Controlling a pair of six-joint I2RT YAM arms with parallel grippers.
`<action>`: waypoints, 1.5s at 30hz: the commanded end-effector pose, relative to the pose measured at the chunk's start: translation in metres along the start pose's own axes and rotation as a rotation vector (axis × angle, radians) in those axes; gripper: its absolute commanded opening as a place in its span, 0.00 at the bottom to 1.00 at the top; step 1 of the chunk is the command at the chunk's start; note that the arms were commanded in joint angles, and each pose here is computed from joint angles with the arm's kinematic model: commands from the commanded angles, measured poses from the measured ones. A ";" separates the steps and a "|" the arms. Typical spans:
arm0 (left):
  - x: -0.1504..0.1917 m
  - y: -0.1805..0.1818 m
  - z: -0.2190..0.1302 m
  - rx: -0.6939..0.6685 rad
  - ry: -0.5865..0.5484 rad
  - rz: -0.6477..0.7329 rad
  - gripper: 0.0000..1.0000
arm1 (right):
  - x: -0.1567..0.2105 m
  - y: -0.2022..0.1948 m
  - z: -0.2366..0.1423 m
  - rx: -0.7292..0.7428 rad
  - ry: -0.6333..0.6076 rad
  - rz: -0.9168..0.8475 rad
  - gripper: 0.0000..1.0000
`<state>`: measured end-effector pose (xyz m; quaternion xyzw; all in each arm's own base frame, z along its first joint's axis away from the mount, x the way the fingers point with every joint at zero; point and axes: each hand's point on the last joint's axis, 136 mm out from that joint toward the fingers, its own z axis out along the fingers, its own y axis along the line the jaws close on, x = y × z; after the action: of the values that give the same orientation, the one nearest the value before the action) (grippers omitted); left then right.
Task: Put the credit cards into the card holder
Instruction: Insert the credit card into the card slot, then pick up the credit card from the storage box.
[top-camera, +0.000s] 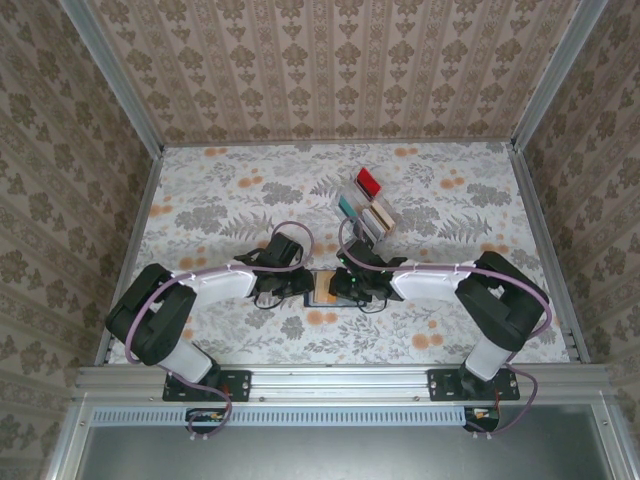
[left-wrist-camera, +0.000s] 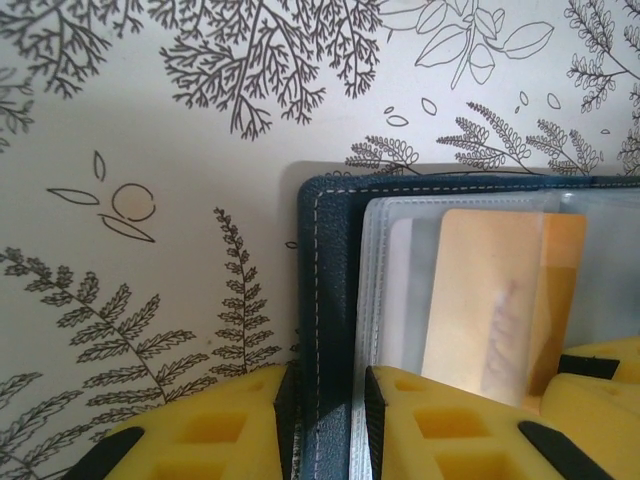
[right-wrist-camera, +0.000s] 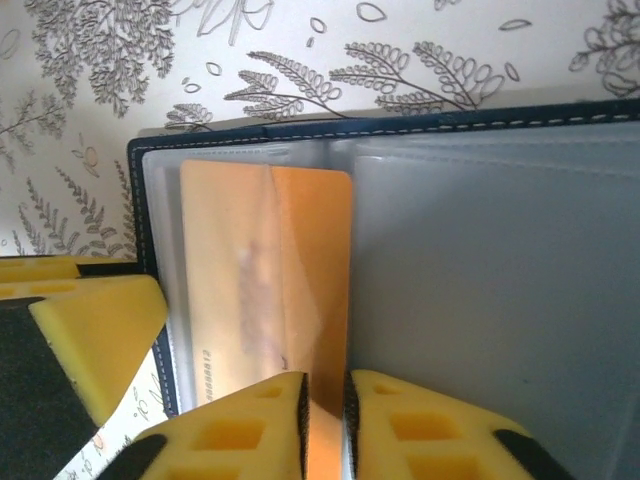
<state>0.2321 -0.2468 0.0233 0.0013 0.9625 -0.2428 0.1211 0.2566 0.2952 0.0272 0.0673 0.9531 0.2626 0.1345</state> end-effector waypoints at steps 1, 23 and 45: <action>-0.001 -0.006 0.001 0.014 0.005 0.015 0.27 | 0.005 0.001 0.007 0.017 0.044 -0.030 0.10; -0.004 -0.007 -0.002 0.019 -0.012 0.017 0.30 | -0.002 0.021 0.005 -0.033 0.055 -0.104 0.11; -0.020 -0.015 -0.023 0.025 -0.097 0.035 0.37 | -0.076 -0.001 -0.116 0.242 -0.262 -0.329 0.23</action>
<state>0.2389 -0.2468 0.0404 0.0004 0.9561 -0.2516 0.1499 0.2842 0.2673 0.1226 -0.0157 0.9455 0.2050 0.2526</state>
